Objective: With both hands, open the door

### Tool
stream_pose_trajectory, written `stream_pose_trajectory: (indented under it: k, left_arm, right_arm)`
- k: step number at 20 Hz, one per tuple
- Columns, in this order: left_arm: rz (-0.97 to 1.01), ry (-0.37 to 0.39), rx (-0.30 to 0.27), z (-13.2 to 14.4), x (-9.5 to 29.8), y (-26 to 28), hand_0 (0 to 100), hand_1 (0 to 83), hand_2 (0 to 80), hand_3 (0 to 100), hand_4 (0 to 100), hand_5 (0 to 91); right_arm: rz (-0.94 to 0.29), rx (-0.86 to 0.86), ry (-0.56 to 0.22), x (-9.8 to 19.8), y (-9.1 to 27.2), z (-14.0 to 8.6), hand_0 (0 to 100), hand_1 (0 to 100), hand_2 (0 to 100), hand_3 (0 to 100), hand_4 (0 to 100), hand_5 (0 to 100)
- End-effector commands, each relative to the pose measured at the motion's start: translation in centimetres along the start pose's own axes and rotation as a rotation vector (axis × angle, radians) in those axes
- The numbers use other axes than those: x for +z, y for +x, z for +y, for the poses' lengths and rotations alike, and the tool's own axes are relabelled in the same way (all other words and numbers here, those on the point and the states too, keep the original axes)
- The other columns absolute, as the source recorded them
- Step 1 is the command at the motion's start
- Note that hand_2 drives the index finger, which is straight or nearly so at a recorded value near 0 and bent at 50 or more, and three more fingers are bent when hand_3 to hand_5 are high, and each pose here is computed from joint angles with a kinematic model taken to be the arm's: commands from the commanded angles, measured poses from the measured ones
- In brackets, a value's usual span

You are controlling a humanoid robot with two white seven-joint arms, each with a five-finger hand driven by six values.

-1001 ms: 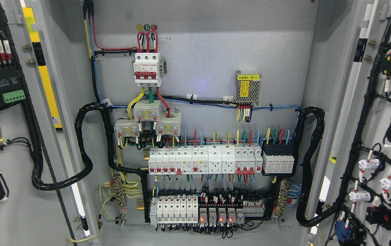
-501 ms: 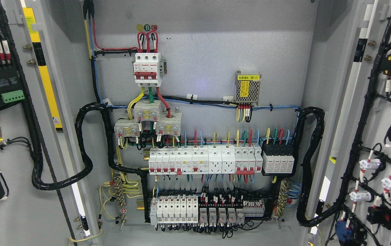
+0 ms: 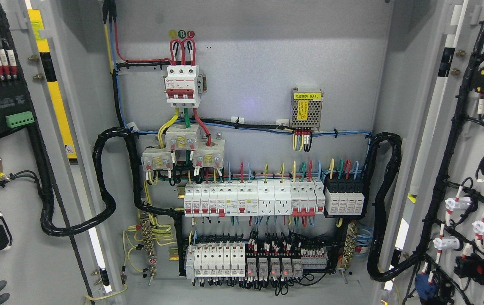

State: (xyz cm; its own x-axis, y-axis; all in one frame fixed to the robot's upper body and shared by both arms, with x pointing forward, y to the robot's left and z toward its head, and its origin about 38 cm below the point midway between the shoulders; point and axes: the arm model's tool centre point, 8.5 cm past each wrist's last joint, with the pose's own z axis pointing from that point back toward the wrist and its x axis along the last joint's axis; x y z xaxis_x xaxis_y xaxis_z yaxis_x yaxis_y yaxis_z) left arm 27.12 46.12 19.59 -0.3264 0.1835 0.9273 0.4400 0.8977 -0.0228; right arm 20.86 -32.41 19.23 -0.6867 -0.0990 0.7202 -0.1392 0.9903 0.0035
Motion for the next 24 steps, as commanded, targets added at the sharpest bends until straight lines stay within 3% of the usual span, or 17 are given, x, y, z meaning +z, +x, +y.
stream_pose_trajectory:
  k: [1, 6, 8, 14, 16, 20, 24]
  left_arm:
    - [-0.042, -0.146, 0.049, -6.1, -3.2, -1.5, 12, 55.6, 0.0, 0, 0, 0.0]
    - [0.037, -0.043, 0.095, -7.7, -3.4, -5.0, 12, 55.6, 0.0, 0, 0, 0.0]
    - [0.122, -0.039, 0.128, -10.0, -3.1, -8.0, 12, 55.6, 0.0, 0, 0, 0.0]
    - [0.445, -0.043, 0.327, -19.9, 4.0, -20.3, 12, 55.6, 0.0, 0, 0, 0.0]
    - [0.592, -0.026, 0.347, -21.4, 7.1, -23.9, 12, 55.6, 0.0, 0, 0, 0.0]
    - [0.812, 0.18, 0.373, -24.0, 13.4, -30.3, 12, 55.6, 0.0, 0, 0, 0.0]
    - [1.05, 0.363, 0.393, -25.2, 19.7, -34.8, 12, 55.6, 0.0, 0, 0, 0.0]
  right_arm:
    - [0.078, -0.119, 0.126, 0.2, -1.9, 3.6, 0, 50, 4, 0, 0, 0]
    - [0.193, -0.185, 0.176, 2.3, -4.7, 5.7, 0, 50, 4, 0, 0, 0]
    - [0.271, -0.203, 0.166, 4.1, -6.6, 5.9, 0, 50, 4, 0, 0, 0]
    - [0.599, -0.281, 0.219, 13.2, -12.9, 9.6, 0, 50, 4, 0, 0, 0]
    - [0.775, -0.298, 0.22, 18.4, -15.1, 10.1, 0, 50, 4, 0, 0, 0]
    - [1.034, -0.282, 0.164, 26.3, -18.5, 10.0, 0, 50, 4, 0, 0, 0]
    - [1.224, -0.281, 0.088, 31.9, -20.1, 10.6, 0, 50, 4, 0, 0, 0]
